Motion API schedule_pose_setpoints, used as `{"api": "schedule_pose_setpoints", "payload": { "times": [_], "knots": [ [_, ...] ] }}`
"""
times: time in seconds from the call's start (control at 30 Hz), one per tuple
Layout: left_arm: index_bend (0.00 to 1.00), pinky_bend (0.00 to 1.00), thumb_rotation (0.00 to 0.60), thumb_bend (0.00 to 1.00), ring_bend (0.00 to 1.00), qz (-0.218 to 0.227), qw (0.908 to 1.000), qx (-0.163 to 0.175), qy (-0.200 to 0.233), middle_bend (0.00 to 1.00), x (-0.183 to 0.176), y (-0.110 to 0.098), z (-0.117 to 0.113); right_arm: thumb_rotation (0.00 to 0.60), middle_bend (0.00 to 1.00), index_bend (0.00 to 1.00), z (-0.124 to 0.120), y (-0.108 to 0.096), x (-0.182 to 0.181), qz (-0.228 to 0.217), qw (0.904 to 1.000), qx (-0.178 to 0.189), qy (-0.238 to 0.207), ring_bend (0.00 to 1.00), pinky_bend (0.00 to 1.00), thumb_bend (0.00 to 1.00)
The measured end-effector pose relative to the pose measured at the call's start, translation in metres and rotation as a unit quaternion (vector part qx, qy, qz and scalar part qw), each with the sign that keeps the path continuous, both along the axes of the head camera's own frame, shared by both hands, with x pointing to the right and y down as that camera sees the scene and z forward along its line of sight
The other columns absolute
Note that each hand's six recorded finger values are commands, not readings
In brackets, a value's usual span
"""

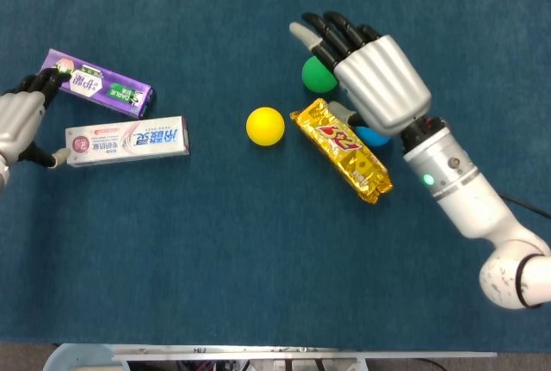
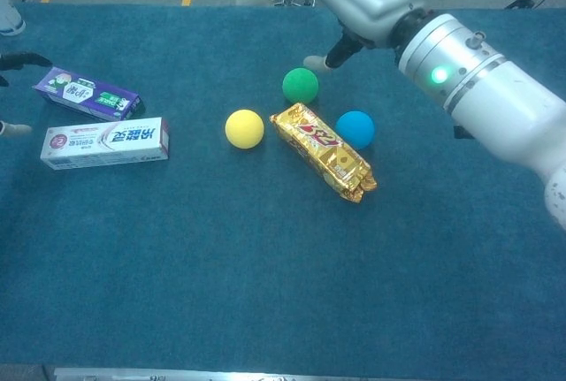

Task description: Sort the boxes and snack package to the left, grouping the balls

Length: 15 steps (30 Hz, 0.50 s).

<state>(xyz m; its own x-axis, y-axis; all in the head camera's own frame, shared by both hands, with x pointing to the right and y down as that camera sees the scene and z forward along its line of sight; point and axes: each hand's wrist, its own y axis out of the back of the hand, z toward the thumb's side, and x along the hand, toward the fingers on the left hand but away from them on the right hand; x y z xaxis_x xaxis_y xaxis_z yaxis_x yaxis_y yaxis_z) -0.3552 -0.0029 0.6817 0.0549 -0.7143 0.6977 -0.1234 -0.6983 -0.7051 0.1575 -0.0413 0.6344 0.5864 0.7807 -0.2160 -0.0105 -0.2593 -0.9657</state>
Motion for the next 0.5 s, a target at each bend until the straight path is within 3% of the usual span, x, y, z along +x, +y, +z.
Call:
{"api": "schedule_pose_setpoints", "payload": {
  "times": [0.5],
  "knots": [
    [0.0,0.14,0.6,0.27,0.0,0.027,0.9989,0.034,0.016,0.02,0.014,0.012,-0.03,0.6,0.16,0.0,0.006,0.028,0.028,-0.057,0.9963,-0.046,0.045,0.12,0.35,0.16]
  ]
}}
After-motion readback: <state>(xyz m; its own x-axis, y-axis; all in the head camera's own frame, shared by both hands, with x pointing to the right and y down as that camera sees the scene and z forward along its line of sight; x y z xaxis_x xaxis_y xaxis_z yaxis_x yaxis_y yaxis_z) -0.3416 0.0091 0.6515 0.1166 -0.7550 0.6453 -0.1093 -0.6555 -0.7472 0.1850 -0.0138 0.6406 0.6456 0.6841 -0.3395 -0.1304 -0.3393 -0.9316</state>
